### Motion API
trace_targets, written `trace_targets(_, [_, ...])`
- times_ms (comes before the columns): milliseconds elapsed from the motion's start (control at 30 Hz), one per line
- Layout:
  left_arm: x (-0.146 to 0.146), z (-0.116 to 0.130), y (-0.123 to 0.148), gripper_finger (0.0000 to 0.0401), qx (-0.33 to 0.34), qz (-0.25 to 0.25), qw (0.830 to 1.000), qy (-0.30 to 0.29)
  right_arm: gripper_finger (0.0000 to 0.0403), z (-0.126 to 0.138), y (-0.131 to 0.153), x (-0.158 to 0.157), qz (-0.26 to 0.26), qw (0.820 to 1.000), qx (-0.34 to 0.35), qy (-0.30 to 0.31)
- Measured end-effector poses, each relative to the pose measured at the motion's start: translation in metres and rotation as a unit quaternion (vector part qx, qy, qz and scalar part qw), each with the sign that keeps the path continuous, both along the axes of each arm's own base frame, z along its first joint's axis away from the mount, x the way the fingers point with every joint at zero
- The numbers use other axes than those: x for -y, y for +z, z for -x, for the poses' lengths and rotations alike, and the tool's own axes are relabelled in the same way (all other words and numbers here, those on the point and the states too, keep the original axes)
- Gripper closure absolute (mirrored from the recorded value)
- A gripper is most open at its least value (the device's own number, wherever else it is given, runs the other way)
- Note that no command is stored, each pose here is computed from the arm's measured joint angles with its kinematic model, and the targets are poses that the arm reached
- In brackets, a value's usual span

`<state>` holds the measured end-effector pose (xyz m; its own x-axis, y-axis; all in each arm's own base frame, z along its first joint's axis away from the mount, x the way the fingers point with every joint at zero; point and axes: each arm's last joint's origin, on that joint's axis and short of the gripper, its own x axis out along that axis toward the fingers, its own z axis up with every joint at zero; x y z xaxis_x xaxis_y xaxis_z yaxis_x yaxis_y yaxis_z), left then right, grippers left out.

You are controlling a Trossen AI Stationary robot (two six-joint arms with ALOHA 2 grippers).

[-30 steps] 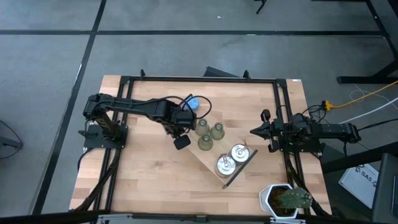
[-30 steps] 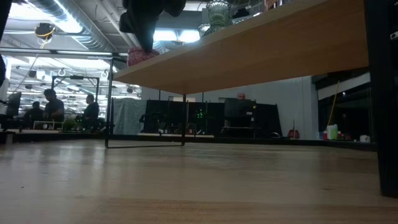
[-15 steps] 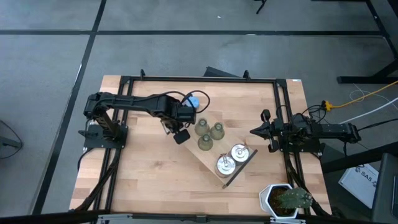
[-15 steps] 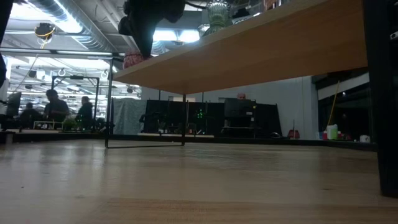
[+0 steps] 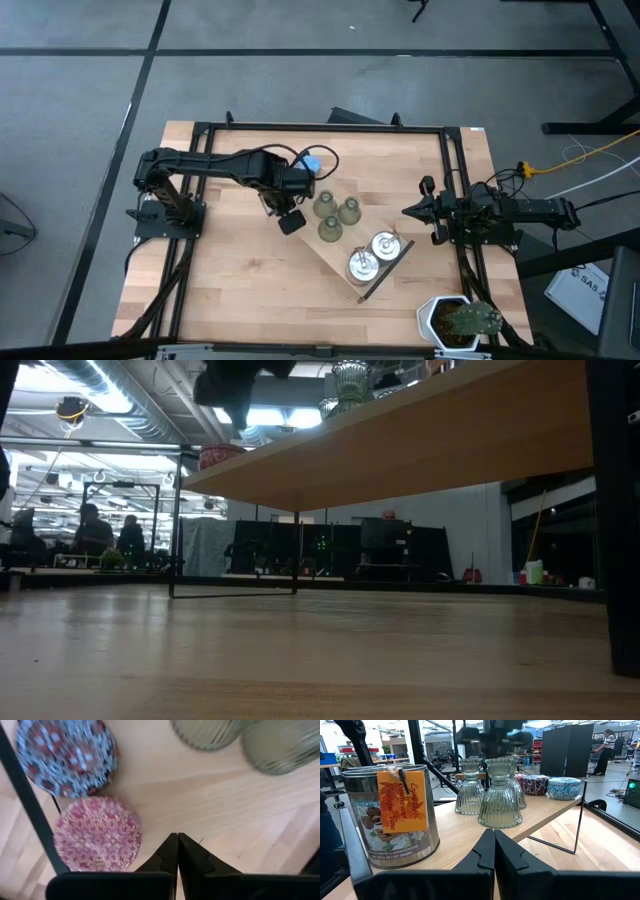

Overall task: Pick & Place candle stick holders
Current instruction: Return to Home Position

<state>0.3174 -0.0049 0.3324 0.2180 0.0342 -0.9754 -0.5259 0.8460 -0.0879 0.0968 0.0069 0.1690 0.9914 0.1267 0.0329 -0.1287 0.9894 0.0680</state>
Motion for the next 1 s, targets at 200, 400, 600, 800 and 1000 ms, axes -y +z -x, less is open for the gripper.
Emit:
trace_targets(200, [-0.005, 0.010, 0.022, 0.0400, 0.034, -0.005, 0.999, -0.030, 0.0402, 0.000, 0.000, 0.000, 0.000, 1.000, 0.000, 0.000])
trace_targets(400, [-0.011, 0.028, 0.037, 0.0400, 0.055, -0.022, 0.995, -0.074, 0.0402, 0.000, 0.000, 0.000, 0.000, 1.000, 0.000, 0.000])
trace_targets(600, [-0.016, 0.049, 0.036, 0.0400, 0.065, -0.035, 0.994, -0.086, 0.0402, 0.000, 0.000, 0.000, 0.000, 1.000, 0.000, 0.000])
trace_targets(800, [-0.015, 0.077, 0.025, 0.0400, 0.078, -0.045, 0.990, -0.108, 0.0402, 0.000, 0.000, 0.000, 0.000, 1.000, 0.000, 0.000])
trace_targets(1000, [-0.014, 0.114, 0.019, 0.0400, 0.107, -0.066, 0.983, -0.134, 0.0402, 0.000, 0.000, 0.000, 0.000, 1.000, 0.000, 0.000])
